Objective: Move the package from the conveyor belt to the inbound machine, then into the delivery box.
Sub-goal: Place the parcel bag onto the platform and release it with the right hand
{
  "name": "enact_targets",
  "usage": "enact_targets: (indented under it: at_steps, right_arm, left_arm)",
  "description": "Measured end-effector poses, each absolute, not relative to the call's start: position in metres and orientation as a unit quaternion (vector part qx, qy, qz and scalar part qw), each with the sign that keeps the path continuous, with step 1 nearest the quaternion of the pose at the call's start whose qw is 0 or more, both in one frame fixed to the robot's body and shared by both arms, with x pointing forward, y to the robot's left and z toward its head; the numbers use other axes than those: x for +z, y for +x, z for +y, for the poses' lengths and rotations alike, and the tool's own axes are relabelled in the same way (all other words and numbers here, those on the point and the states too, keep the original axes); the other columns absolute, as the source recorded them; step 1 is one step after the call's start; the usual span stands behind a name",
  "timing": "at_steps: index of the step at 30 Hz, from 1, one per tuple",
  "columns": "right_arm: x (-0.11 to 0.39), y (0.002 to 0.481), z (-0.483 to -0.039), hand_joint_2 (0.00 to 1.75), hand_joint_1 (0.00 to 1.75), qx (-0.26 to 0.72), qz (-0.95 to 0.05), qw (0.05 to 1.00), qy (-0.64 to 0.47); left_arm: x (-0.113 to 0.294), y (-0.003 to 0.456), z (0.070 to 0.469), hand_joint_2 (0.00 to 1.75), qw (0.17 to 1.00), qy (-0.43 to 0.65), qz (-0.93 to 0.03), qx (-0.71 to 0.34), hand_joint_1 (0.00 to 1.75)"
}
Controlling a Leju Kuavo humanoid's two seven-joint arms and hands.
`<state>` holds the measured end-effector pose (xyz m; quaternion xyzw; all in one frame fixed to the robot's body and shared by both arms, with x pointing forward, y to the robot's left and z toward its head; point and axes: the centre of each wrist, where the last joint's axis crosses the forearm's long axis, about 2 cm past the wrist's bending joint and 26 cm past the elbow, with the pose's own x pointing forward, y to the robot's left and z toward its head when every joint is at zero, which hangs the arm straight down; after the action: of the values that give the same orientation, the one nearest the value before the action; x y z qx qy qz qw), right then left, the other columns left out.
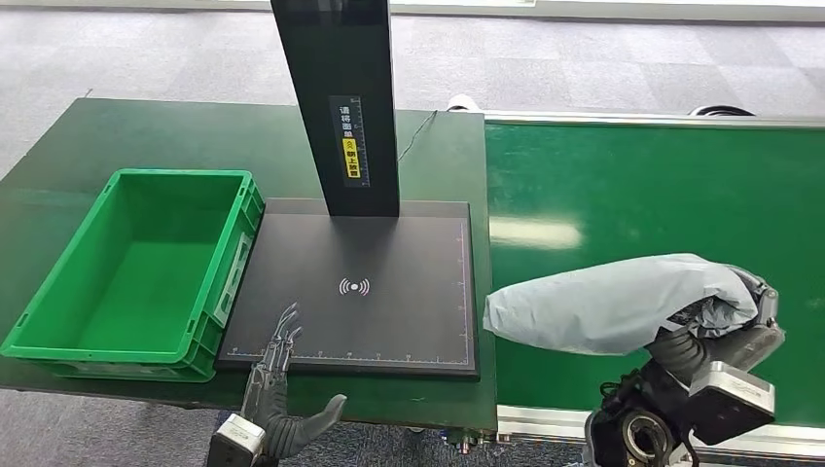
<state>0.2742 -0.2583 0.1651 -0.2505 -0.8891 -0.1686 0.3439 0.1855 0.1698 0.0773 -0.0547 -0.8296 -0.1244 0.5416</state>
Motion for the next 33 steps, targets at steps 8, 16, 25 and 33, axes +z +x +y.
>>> enact_targets:
  at_steps: [8,16,25,33]
  right_arm:
    - [0.2,0.31,-0.236,1.75,1.75,-0.172,-0.924,0.314,-0.138]
    - [0.23,0.376,-0.214,1.75,1.75,-0.133,-0.929,0.337,-0.074]
    - [0.245,0.429,-0.172,1.75,1.75,-0.054,-0.913,0.405,-0.007]
    - [0.233,0.441,-0.123,1.75,1.75,0.037,-0.843,0.523,0.119]
  left_arm:
    - [0.078,0.188,0.166,1.75,0.54,-0.06,-0.83,-0.127,0.0]
    - [0.08,0.194,0.16,1.75,0.537,-0.067,-0.831,-0.133,0.0]
    - [0.082,0.2,0.155,1.75,0.535,-0.073,-0.83,-0.14,0.0]
    - [0.084,0.203,0.152,1.75,0.537,-0.081,-0.826,-0.152,0.0]
